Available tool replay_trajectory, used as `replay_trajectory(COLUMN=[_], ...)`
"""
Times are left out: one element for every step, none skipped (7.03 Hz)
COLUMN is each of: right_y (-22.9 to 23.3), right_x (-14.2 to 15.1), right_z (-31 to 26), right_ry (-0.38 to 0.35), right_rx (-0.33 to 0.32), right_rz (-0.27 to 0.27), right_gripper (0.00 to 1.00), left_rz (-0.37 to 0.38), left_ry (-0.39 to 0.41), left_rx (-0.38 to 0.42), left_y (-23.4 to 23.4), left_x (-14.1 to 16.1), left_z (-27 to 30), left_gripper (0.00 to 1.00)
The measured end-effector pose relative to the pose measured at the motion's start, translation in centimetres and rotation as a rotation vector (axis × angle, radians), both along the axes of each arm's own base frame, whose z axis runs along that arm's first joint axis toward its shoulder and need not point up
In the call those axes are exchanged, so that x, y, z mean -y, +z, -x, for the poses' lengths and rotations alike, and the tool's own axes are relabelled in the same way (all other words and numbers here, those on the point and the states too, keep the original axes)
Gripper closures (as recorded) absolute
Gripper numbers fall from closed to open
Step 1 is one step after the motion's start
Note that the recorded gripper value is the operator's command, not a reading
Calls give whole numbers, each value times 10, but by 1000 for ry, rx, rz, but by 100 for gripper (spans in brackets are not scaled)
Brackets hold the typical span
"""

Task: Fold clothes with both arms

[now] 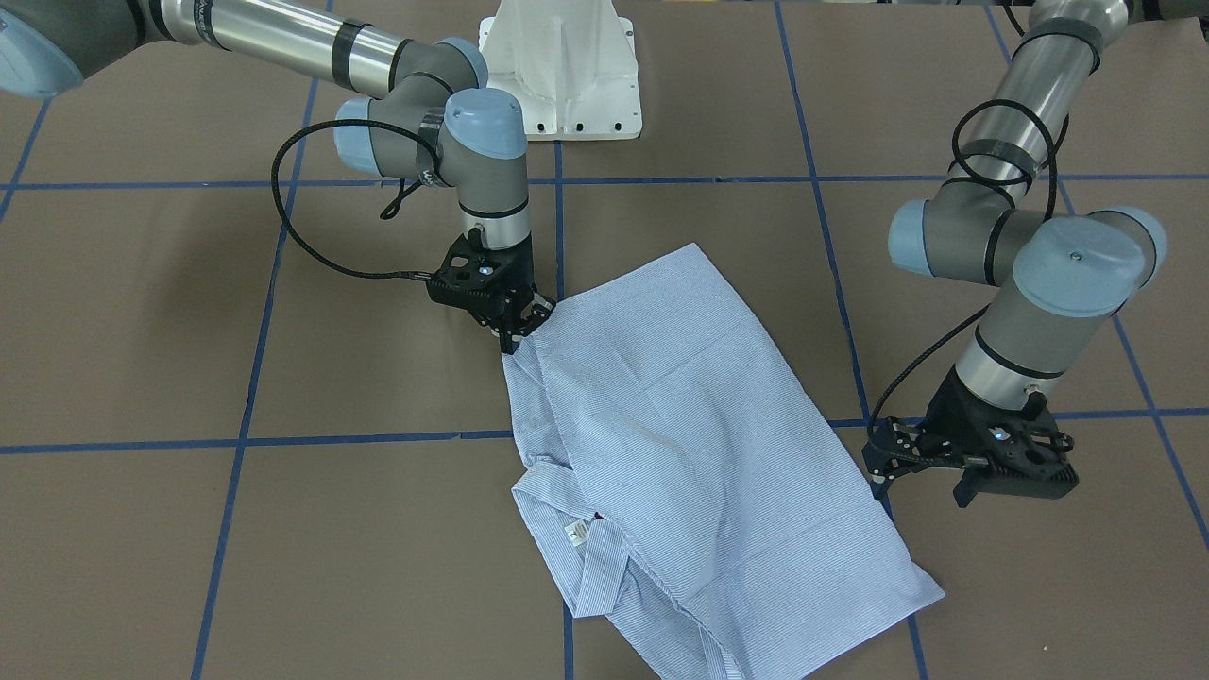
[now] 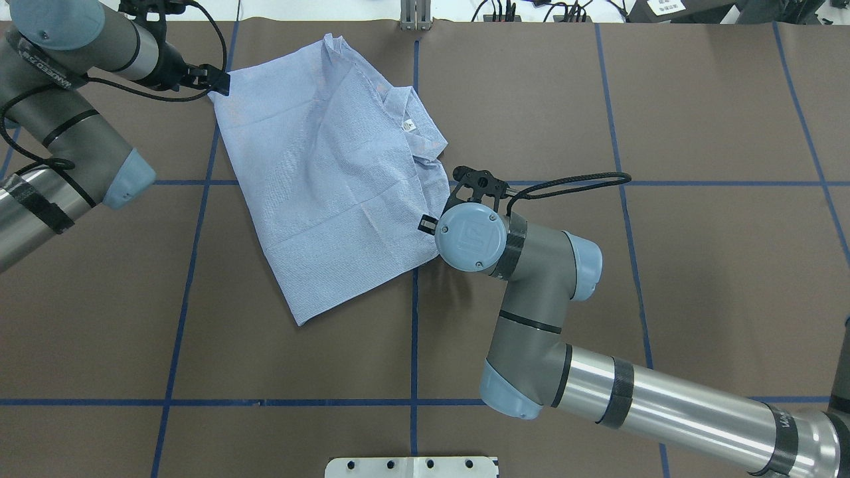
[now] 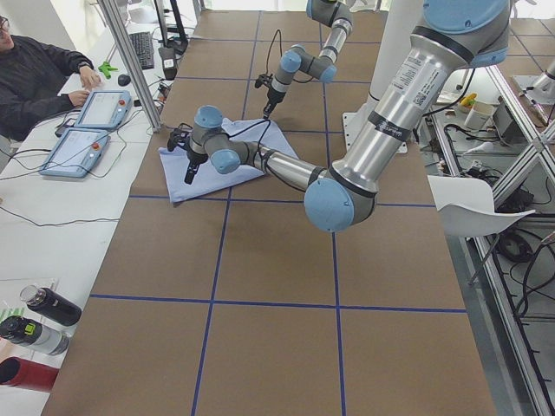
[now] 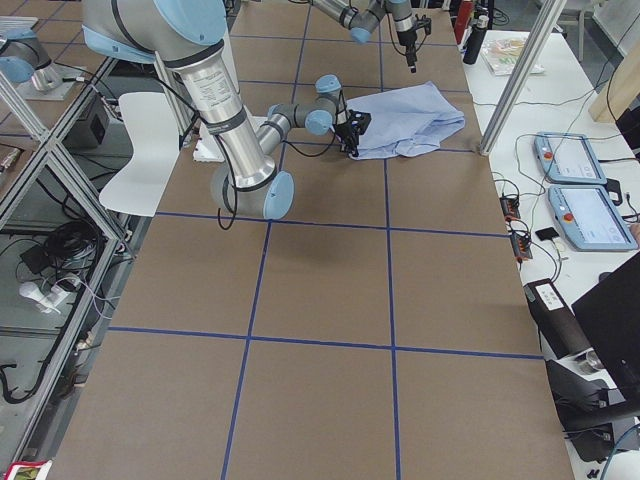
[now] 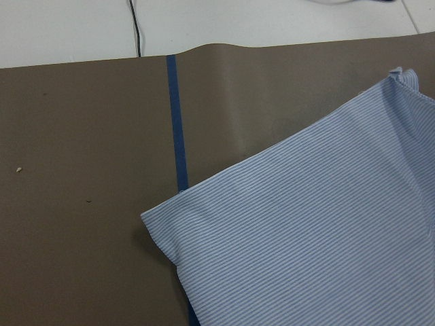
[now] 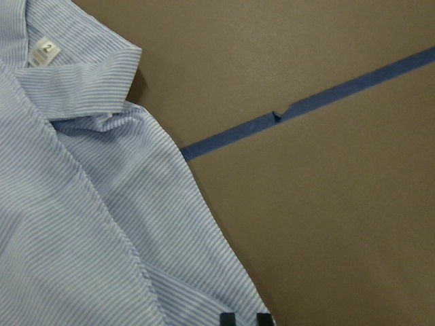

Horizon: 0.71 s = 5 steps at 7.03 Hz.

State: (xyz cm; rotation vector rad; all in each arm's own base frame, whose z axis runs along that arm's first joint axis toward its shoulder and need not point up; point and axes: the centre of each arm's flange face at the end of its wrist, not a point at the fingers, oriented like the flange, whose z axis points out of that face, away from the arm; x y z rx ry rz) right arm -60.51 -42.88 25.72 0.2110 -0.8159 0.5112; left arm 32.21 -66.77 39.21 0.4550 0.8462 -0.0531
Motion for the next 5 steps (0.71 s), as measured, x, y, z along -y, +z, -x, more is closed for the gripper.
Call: replay_trajectory(right_y=[0,-2,-10,-18,-18], right_x=[-3,-4,-9,-16,-27], right_z=[0,-3,-12,-28,-49], right_ry=[-5,-9,-14,-18,-22], right_rx=[-2,-2,-2,-6,-4], right_rz=[0,1,3,8,9], right_gripper=[100,100,100,100,100], left_rz=[-2,-5,-5,-6,-6], left_ry=[1,2,3,3,5], left_rx=[-3,-5,-6,-7,-8], left_y=[-2,-4,-4,-4,-5], left_x=[-1,-2,-3,-4,-4], left_z=[0,0,0,0,-1], left_gripper=[0,0,0,0,0])
